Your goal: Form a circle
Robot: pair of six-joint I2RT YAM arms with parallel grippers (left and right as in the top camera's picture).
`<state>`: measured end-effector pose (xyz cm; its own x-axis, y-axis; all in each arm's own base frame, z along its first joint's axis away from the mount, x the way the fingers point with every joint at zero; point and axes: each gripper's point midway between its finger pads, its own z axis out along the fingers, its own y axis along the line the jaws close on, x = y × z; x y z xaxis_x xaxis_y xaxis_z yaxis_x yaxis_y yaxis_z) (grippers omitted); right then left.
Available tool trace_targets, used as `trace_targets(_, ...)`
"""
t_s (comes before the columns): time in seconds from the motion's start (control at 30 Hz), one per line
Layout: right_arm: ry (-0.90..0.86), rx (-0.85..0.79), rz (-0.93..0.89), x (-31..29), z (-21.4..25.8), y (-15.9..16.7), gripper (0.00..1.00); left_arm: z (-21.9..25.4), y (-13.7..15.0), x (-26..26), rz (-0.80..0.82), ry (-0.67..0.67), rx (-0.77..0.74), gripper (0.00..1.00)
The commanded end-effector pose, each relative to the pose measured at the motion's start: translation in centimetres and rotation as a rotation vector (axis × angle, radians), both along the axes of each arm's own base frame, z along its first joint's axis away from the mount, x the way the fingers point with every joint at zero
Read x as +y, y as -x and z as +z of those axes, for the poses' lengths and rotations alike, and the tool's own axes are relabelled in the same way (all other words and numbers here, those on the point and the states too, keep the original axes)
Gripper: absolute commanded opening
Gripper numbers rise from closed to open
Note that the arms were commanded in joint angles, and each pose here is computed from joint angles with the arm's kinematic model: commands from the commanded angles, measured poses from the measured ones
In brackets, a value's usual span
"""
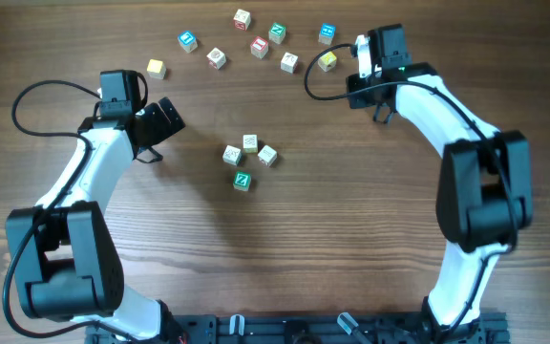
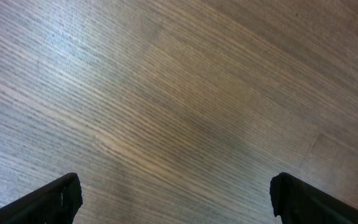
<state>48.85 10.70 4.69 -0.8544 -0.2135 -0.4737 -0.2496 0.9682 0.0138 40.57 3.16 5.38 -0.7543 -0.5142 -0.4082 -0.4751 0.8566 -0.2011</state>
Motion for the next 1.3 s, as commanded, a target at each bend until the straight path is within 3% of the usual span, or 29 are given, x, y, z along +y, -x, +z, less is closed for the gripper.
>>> trace_targets(0.0, -0.062, -0.026, 0.144, 3.6, 5.4, 2.6, 0.16, -0.5, 0.2, -0.2, 0.001, 0.011, 0.012, 1.0)
trace_targets(0.13, -0.172, 0.123, 0.287, 7.8, 6.7, 8.5, 0.16, -0.5, 0.2, -0.2, 0.001, 0.011, 0.012, 1.0)
trace_targets(0.17, -0.189, 0.219, 0.342, 9.4, 6.2, 11.3, 0.16, -0.5, 0.2, -0.2, 0.001, 0.011, 0.012, 1.0)
trace_targets(0.3, -0.145, 0.396, 0.474, 11.7, 4.8, 17.6, 0.16, -0.5, 0.2, -0.2, 0.001, 0.011, 0.012, 1.0)
trace_targets(0.53, -0.086, 0.484, 0.611, 14.6, 1.0, 23.6, 0.17, -0.5, 0.2, -0.2, 0.001, 0.011, 0.012, 1.0)
trace_targets(0.7, 0.023, 0.354, 0.676, 15.8, -3.1, 24.0, 0.17, -0.5, 0.2, -0.2, 0.002, 0.011, 0.012, 1.0)
trace_targets(1.07, 0.093, 0.122, 0.687, 17.4, -2.6, 19.8, 0.18, -0.5, 0.2, -0.2, 0.002, 0.011, 0.012, 1.0)
trace_targets(1.2, 0.092, 0.097, 0.707, 17.7, -2.4, 19.5, 0.25, -0.5, 0.2, -0.2, 0.002, 0.011, 0.012, 1.0)
trace_targets(1.27, 0.092, 0.098, 0.707, 17.7, -2.4, 19.5, 0.4, -0.5, 0.2, -0.2, 0.002, 0.011, 0.012, 1.0)
